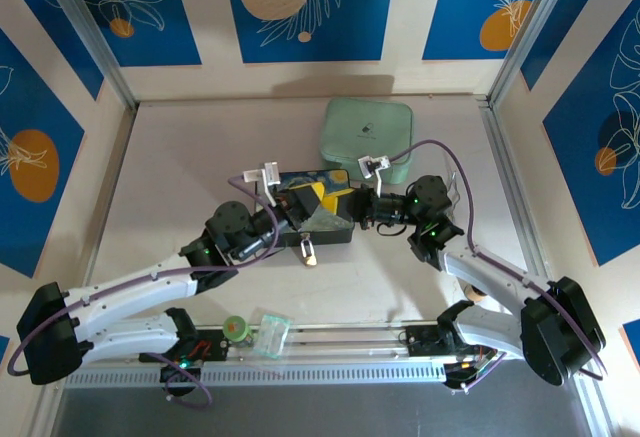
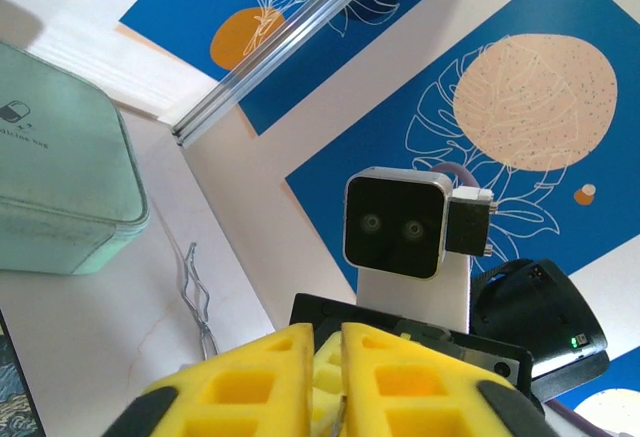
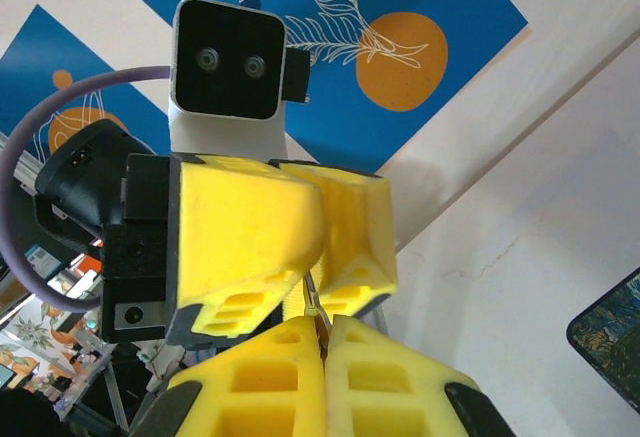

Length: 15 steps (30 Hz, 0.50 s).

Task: Unlock a padlock with a key

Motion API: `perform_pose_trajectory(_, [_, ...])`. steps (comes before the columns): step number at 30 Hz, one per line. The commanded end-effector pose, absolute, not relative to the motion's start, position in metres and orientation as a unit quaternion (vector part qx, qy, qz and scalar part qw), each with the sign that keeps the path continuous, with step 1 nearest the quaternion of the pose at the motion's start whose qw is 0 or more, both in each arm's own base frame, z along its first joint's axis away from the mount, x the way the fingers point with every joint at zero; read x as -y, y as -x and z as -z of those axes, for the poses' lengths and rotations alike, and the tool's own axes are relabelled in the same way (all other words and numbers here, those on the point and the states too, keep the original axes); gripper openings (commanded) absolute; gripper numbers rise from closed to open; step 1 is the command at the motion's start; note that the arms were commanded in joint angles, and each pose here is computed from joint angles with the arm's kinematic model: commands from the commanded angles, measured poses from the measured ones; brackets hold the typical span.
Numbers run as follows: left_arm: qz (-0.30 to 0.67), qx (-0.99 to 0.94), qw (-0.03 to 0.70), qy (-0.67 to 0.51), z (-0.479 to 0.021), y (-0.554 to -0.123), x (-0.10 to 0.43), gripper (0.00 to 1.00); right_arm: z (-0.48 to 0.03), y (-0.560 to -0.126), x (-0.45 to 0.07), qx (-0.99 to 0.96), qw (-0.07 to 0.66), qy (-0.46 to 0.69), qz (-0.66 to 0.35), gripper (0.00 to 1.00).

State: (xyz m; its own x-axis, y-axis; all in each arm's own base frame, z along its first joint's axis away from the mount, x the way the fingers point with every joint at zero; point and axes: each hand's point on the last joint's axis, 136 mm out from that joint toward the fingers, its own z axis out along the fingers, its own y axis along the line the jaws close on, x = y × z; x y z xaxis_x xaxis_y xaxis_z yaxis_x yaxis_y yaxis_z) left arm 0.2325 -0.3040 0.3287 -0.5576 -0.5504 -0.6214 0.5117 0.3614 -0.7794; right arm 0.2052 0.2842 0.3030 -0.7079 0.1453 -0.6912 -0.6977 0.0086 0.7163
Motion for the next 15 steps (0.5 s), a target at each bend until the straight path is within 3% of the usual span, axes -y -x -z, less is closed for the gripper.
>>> perform_pose_trajectory(1, [0.564, -0.674, 0.477, 0.021, -0.3306, -0.2359, 0.2981, 0.10, -0.2981, -0.2042, -0.2838, -0.639, 0.308, 0.220, -0.670, 0.03])
perform_pose_trajectory(4, [0.563, -0.675, 0.477, 0.020, -0.3305, -0.2354, 0.2981, 0.01, -0.2962, -0.2047, -0.2840, -0.642, 0.305, 0.218, -0.669, 0.03])
perform_pose_trajectory(9, [0.558, -0.683, 0.471, 0.012, -0.3272, -0.2347, 0.3005, 0.00, -0.2973, -0.2044, -0.2840, -0.642, 0.304, 0.218, -0.669, 0.04])
perform_pose_trajectory(10, [0.558, -0.683, 0.470, 0.011, -0.3277, -0.2347, 0.3011, 0.00, -0.2981, -0.2043, -0.2839, -0.642, 0.303, 0.217, -0.670, 0.07])
perform_pose_trajectory(11, [0.559, -0.684, 0.468, 0.012, -0.3274, -0.2349, 0.3017, 0.00, -0.2982, -0.2057, -0.2836, -0.644, 0.302, 0.212, -0.670, 0.22])
perform_pose_trajectory(12, [0.561, -0.683, 0.467, 0.016, -0.3276, -0.2352, 0.3015, 0.00, -0.2983, -0.2074, -0.2830, -0.646, 0.301, 0.205, -0.671, 0.44])
perform_pose_trajectory(13, [0.563, -0.681, 0.468, 0.022, -0.3286, -0.2360, 0.3002, 0.00, -0.2997, -0.2079, -0.2827, -0.645, 0.301, 0.202, -0.673, 0.52])
perform_pose_trajectory(15, [0.571, -0.672, 0.470, 0.041, -0.3299, -0.2385, 0.2963, 0.00, -0.3035, -0.2089, -0.2821, -0.640, 0.305, 0.196, -0.677, 0.55])
